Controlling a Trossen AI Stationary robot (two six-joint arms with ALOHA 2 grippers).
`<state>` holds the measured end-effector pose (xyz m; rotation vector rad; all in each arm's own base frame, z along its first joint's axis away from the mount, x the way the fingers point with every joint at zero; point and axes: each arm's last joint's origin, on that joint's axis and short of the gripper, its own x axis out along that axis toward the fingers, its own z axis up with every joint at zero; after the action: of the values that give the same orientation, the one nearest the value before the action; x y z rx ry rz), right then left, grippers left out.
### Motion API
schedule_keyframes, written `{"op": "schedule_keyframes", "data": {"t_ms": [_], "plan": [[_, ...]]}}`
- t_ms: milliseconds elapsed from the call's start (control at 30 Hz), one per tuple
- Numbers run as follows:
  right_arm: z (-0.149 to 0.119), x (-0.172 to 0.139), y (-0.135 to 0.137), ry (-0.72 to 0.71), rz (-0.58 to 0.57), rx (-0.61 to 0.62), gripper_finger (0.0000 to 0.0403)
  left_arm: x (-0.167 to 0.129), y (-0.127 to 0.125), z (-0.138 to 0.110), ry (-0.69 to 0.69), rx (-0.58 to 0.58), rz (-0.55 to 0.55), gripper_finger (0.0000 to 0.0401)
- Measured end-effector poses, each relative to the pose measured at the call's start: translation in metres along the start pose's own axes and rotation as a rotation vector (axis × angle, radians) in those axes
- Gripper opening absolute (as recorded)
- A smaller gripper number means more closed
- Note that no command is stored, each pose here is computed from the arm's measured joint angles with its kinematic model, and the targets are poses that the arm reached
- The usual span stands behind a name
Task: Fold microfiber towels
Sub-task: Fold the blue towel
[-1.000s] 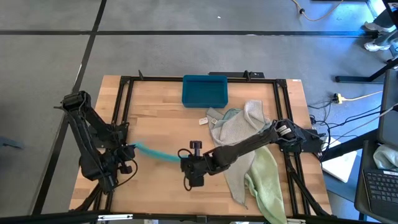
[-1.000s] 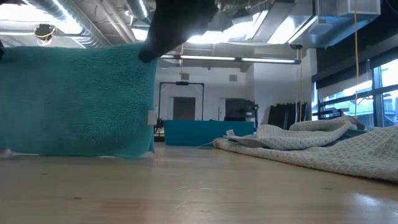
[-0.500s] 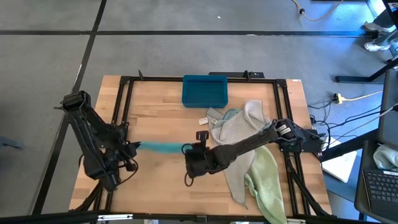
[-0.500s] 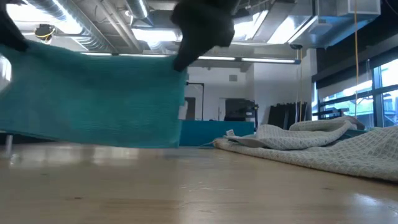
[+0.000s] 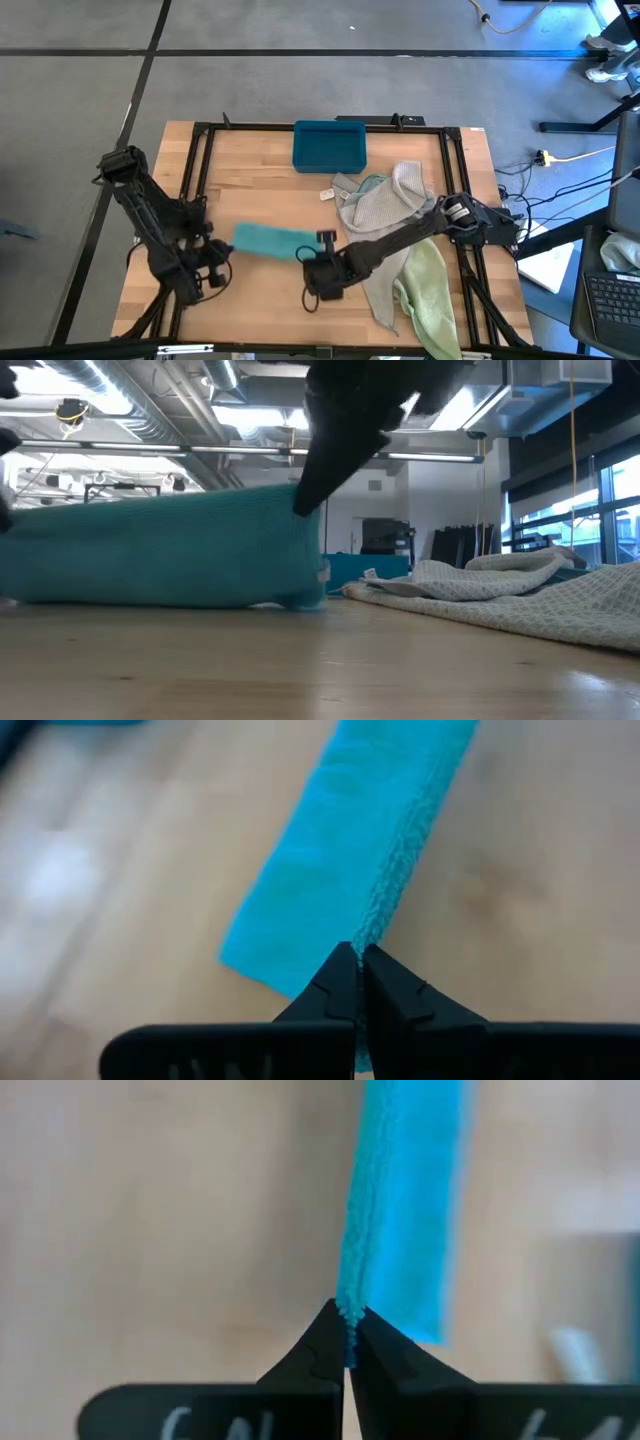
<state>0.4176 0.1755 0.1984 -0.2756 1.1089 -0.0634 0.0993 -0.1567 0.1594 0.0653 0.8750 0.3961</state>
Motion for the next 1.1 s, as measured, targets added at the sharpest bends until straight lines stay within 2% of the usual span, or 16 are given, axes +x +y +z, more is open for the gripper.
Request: {"op": "schedule_keyframes", "data": {"t_ms": [233, 467, 867, 1000, 1100], "plan": [[-0.008, 0.011, 0.026, -0.074, 0.15, -0.009, 0.0008, -0.012, -0.02, -0.008, -0.015, 0.097, -0.2, 0.0], [-0.007, 0.02, 0.034, -0.161, 0.302, 0.016, 0.0021, -0.018, -0.023, -0.015, 0.029, 0.123, -0.254, 0.0], [-0.008, 0.021, 0.035, -0.149, 0.34, 0.013, 0.01, -0.02, -0.029, -0.016, 0.044, 0.168, -0.326, 0.0], [-0.009, 0.021, 0.035, -0.14, 0.33, 0.01, 0.0128, -0.021, -0.029, -0.017, 0.086, 0.175, -0.341, 0.0001], [-0.012, 0.022, 0.033, -0.119, 0.273, 0.005, 0.0144, -0.021, -0.03, -0.019, 0.151, 0.184, -0.365, 0.0009]]}}
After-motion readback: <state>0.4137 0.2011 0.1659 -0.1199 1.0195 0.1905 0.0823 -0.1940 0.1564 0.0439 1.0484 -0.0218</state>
